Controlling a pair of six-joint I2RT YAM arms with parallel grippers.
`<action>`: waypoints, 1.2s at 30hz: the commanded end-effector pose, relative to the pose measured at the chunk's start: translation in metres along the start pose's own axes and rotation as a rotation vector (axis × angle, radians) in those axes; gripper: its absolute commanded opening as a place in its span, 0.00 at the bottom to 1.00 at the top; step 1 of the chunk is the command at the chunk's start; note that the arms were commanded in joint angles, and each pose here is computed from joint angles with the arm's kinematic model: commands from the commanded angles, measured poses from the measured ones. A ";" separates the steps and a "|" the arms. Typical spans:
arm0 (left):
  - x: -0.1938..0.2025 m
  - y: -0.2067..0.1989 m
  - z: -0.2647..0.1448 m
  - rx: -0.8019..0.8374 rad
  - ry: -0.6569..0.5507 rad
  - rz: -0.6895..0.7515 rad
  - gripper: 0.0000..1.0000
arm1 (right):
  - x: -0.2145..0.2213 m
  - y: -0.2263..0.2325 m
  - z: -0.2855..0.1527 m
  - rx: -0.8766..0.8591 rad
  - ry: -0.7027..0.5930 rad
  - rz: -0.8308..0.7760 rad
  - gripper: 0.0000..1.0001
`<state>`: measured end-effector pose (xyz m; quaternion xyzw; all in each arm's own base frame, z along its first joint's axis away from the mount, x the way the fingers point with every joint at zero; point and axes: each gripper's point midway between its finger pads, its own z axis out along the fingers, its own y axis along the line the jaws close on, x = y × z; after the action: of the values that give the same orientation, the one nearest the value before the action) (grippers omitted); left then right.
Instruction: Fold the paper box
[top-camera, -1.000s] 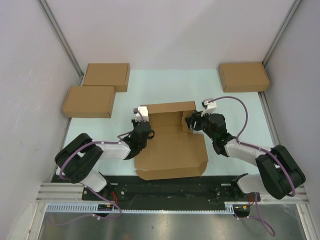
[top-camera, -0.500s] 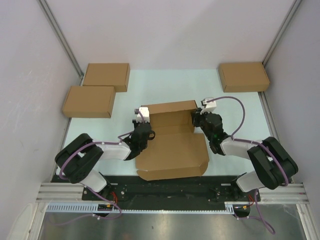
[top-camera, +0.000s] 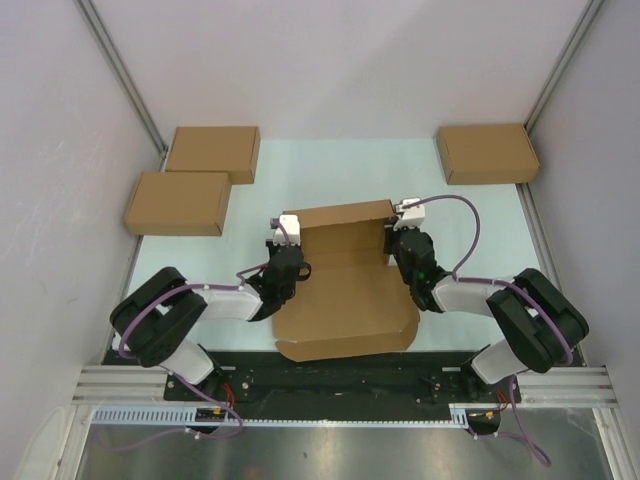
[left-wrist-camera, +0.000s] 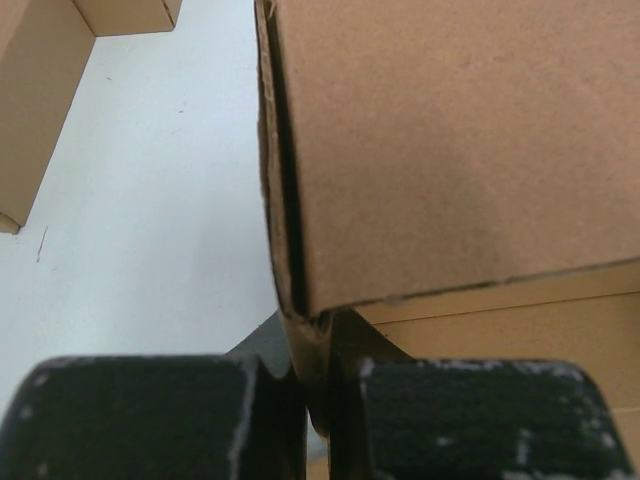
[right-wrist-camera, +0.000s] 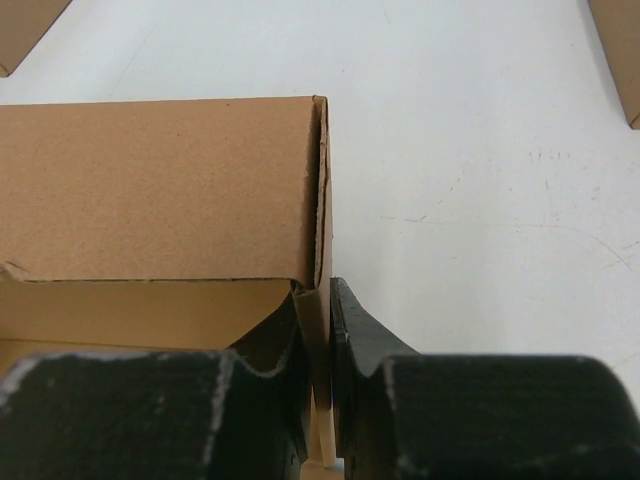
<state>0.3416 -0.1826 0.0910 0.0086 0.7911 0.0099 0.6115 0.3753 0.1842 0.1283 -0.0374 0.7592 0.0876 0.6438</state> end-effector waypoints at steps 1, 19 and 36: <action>0.009 -0.008 -0.007 0.052 0.026 0.079 0.00 | -0.009 -0.010 0.008 0.078 -0.035 0.021 0.00; 0.008 -0.009 -0.007 0.052 0.021 0.078 0.00 | 0.032 -0.002 0.014 0.041 0.063 0.025 0.07; 0.004 -0.010 -0.008 0.050 0.017 0.073 0.00 | 0.042 -0.005 0.005 0.074 0.121 0.030 0.35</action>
<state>0.3394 -0.1854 0.0900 0.0124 0.7922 0.0079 0.6100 0.3727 0.1803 0.0785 -0.0221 0.8012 0.0634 0.5946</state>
